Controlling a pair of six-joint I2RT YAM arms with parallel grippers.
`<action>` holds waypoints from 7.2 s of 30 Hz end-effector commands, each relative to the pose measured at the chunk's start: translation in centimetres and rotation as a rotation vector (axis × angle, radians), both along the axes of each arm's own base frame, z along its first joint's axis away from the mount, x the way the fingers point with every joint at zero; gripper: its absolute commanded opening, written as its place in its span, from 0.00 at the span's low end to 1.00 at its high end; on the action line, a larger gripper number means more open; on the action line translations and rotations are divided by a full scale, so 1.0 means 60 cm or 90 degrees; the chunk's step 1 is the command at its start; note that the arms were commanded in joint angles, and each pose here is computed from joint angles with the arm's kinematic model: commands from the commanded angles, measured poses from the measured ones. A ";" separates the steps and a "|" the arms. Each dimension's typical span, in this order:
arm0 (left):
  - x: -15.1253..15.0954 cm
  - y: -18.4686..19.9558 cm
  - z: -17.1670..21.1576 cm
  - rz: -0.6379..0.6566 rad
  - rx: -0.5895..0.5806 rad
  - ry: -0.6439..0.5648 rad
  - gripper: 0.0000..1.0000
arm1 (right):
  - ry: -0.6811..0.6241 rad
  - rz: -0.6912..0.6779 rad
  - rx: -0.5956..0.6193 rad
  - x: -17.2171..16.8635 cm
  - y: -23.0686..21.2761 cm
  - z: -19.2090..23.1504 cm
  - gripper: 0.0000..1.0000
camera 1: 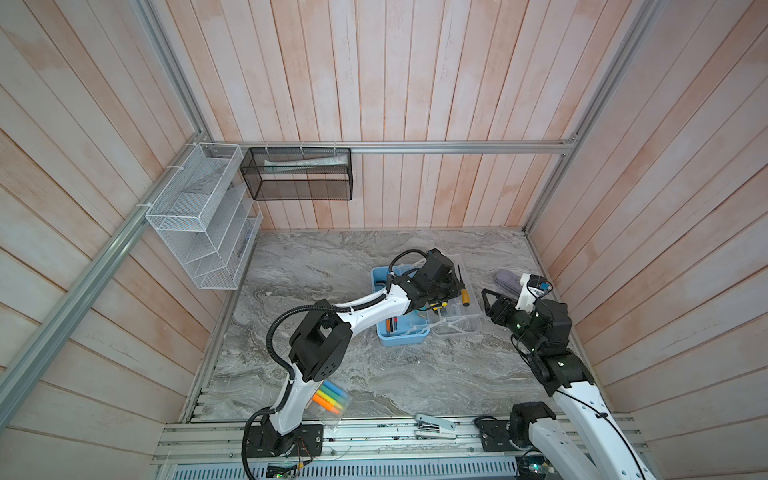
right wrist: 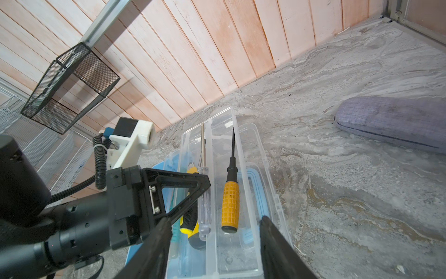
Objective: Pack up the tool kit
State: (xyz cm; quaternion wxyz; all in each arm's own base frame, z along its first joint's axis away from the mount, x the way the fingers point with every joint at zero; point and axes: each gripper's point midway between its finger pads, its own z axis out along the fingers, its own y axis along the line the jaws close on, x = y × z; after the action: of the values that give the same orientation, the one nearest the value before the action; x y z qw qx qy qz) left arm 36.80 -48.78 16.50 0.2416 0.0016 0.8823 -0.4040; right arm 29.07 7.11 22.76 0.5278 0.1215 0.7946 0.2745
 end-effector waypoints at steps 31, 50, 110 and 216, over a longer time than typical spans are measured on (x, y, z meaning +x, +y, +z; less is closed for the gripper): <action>0.058 0.281 0.106 0.116 0.188 -0.194 0.47 | 0.091 -0.084 -0.005 -0.003 -0.066 -0.064 0.58; 0.169 0.443 -0.060 0.141 0.256 -0.119 0.50 | 0.244 -0.051 0.065 -0.023 -0.041 -0.189 0.63; 0.200 0.421 -0.158 0.140 0.250 -0.032 0.03 | 0.312 0.054 0.087 0.019 0.016 -0.274 0.04; 0.021 0.442 -0.066 0.104 0.064 -0.106 0.93 | 0.128 0.304 0.055 0.099 0.260 -0.084 0.43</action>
State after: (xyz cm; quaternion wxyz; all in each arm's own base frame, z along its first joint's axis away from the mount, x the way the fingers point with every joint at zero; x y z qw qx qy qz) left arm 38.19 -20.08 10.53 0.3309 -0.0466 0.9014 -0.2754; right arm 35.11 21.32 17.16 0.3731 -0.0050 0.8536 0.3636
